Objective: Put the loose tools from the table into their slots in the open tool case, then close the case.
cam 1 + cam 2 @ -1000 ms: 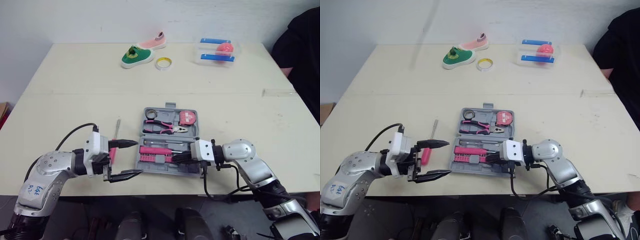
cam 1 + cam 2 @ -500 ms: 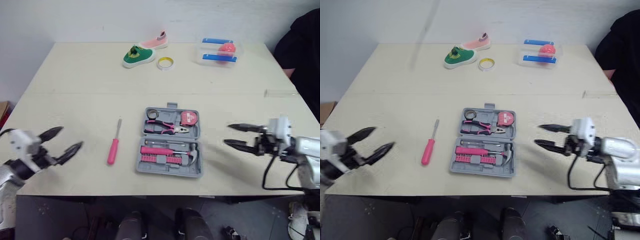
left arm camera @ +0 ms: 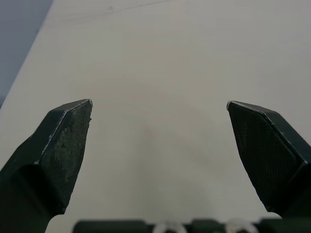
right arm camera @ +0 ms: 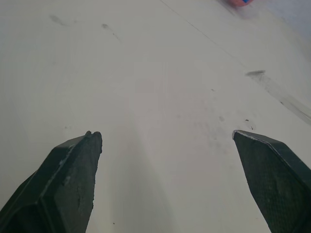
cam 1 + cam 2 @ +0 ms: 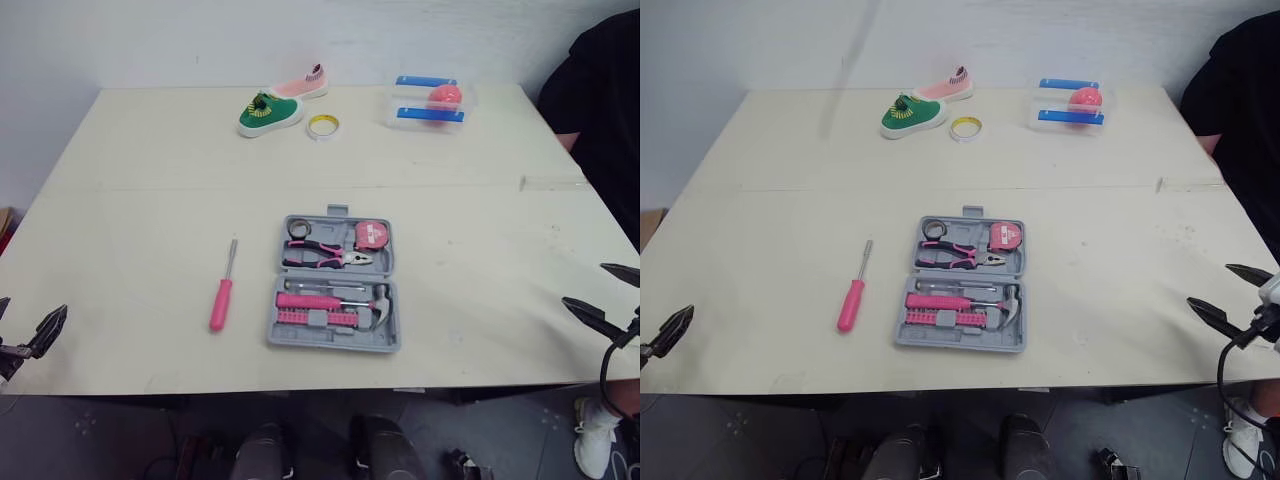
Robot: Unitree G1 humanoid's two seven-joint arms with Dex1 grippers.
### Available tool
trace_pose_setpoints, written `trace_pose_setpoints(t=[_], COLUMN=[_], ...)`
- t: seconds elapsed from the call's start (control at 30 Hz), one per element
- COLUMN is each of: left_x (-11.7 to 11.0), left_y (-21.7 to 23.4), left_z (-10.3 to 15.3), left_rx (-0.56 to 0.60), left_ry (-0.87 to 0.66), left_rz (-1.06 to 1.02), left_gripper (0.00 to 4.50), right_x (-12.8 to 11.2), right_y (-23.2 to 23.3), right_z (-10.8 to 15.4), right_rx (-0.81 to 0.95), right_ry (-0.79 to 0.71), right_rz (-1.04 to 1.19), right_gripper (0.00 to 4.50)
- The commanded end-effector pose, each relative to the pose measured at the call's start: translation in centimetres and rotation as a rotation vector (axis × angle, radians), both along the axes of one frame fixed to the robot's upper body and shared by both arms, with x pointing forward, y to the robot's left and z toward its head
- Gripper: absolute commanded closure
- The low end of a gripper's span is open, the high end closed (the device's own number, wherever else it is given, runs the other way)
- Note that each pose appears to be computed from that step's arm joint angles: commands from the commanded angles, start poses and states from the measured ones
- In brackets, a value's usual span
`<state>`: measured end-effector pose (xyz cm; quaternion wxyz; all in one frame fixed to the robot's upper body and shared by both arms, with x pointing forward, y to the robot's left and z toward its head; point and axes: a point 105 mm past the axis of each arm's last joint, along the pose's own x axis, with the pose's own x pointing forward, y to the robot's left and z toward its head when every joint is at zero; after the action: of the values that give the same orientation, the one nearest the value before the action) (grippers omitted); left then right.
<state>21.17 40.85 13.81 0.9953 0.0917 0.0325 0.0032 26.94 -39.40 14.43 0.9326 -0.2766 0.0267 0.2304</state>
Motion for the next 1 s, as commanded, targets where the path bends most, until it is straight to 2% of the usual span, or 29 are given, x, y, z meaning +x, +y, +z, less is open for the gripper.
trace_pose_setpoints(t=[0.03,0.1,0.3,0.4,0.5,0.6,0.73,1.0], left_x=[1.2,2.0,4.3,5.1,5.5,5.9,6.3,6.3], left_y=[-2.8,-5.2,-11.6,-14.9,-16.6,-19.7,-21.6,-22.0], left_z=[1.7,2.3,3.2,2.4,2.0,0.4,-1.0,-3.3], left_rx=[0.001,-0.016,-0.047,-0.081,-0.128,-0.164,-0.165,-0.118], left_ry=[-0.034,-0.033,0.041,0.143,0.184,0.271,0.332,0.444], left_rz=[-0.087,-0.166,-0.287,-0.321,-0.301,-0.306,-0.261,-0.186], left_gripper=[0.00,0.00,0.00,0.00,0.00,0.00,0.00,0.00], right_x=[1.6,1.9,2.0,1.9,1.5,1.0,1.0,0.7], right_y=[2.7,5.9,11.4,14.7,16.7,18.9,20.2,21.0], right_z=[1.8,2.5,4.4,4.9,5.2,5.1,5.4,5.4], right_rx=[0.074,0.123,0.237,0.257,0.275,0.255,0.251,0.258], right_ry=[-0.109,-0.161,-0.227,-0.245,-0.252,-0.242,-0.241,-0.214], right_rz=[0.102,0.251,0.497,0.629,0.710,0.817,0.856,0.871], right_gripper=[0.03,0.03,0.03,0.03,0.03,0.03,0.03,0.03])
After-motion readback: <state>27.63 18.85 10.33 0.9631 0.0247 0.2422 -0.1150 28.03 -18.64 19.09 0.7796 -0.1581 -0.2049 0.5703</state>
